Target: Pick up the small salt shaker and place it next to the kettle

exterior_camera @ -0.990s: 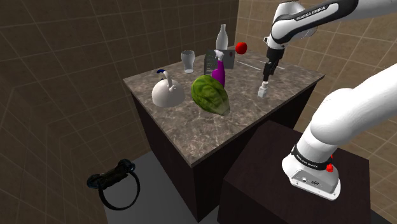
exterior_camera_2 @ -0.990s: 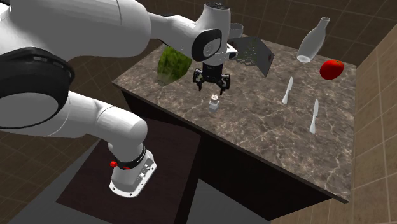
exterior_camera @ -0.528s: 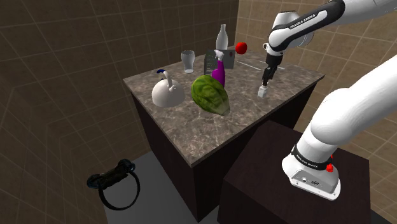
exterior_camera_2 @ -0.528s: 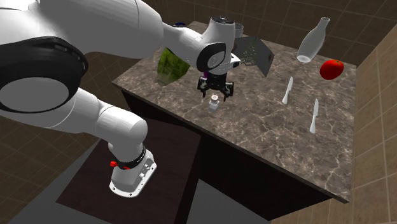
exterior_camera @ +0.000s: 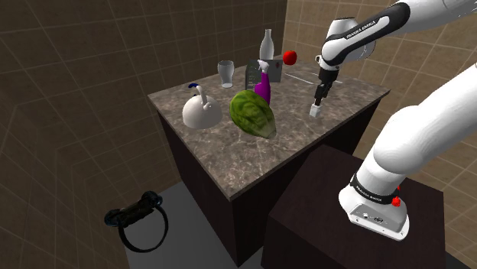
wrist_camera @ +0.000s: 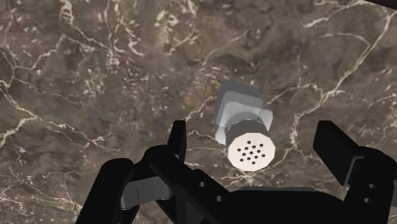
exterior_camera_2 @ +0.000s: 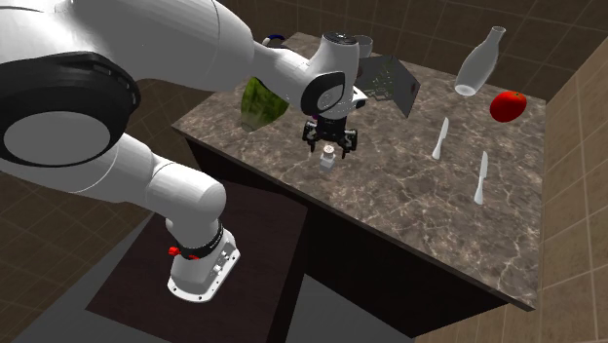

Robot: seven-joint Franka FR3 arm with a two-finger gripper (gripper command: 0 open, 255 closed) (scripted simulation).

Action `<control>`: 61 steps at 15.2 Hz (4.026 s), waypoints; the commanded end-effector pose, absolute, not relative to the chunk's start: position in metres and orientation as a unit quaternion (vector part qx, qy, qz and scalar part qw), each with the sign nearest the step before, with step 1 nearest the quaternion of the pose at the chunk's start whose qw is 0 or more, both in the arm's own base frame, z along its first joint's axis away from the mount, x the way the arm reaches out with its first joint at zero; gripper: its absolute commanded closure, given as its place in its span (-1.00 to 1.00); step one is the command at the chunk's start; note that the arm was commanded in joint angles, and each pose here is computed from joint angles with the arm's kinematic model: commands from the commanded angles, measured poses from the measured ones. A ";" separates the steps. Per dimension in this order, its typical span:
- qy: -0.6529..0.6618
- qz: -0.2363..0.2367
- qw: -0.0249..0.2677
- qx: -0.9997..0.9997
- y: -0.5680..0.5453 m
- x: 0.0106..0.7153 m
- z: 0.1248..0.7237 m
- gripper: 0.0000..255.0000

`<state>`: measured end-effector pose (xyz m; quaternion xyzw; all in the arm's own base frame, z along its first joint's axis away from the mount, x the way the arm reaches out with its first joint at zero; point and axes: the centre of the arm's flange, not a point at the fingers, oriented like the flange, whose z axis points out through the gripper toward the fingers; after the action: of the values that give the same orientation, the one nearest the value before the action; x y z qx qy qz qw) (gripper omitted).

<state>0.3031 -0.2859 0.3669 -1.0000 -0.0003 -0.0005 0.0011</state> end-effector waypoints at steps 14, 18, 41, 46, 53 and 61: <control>0.000 -0.001 0.001 -1.000 -0.286 0.303 0.383 1.00; 0.000 -0.001 0.001 -1.000 -0.286 0.303 0.404 1.00; 0.000 -0.001 0.001 -1.000 -0.286 0.303 0.525 1.00; 0.000 -0.001 0.001 -1.000 -0.286 0.303 0.552 1.00; 0.000 -0.001 0.001 -1.000 -0.286 0.303 0.589 1.00; 0.000 -0.001 0.001 -1.000 -0.272 0.325 0.618 1.00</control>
<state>0.3164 -0.2768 0.6169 -1.0000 -0.0004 -0.0006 0.0010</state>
